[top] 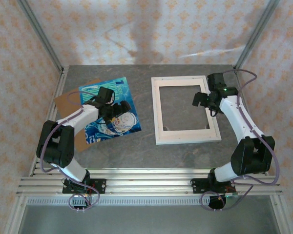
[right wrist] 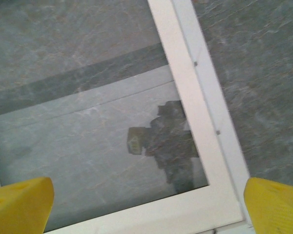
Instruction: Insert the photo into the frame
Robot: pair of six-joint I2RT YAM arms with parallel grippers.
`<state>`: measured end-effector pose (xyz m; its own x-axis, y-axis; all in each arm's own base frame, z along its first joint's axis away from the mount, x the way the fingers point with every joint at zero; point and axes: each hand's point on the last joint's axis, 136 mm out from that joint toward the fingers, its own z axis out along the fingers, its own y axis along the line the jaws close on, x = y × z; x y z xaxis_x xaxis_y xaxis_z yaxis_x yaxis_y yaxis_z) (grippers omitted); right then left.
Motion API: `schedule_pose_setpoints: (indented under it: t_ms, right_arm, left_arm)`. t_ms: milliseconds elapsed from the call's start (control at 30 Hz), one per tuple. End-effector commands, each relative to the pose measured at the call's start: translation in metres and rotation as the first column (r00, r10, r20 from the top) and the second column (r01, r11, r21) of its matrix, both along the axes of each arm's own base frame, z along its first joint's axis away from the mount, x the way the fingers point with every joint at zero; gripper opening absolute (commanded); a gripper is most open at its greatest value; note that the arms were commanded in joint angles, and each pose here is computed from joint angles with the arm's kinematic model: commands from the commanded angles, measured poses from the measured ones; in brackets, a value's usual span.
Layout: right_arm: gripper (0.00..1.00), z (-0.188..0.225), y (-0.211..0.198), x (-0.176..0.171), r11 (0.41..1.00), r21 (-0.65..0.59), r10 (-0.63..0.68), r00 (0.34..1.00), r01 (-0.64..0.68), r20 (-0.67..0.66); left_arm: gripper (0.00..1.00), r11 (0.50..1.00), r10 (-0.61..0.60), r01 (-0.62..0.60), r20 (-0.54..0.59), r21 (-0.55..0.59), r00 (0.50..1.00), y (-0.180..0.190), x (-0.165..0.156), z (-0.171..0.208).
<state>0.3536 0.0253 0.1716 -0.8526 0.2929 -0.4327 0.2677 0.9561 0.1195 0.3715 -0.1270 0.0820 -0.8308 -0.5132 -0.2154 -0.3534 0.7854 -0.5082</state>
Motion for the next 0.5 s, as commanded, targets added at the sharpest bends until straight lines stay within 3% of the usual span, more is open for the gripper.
schedule_pose_setpoints:
  t_ms: [0,300,467]
  right_arm:
    - [0.95,0.009,0.038,0.008,0.982,0.186,-0.052,0.998,0.043,0.046]
    - [0.89,-0.005,0.183,0.017,0.959,0.259,0.092,0.992,-0.111,0.086]
    - [0.8,-0.027,0.264,0.014,0.932,0.287,0.215,0.975,-0.221,0.056]
  left_arm:
    - [1.0,0.999,0.026,-0.026,0.017,0.032,1.0,0.009,0.001,0.005]
    - [1.0,0.991,0.117,-0.117,0.003,0.065,0.993,0.051,-0.015,-0.002]
    - [1.0,0.983,0.162,-0.161,-0.009,0.089,0.987,0.07,-0.028,-0.008]
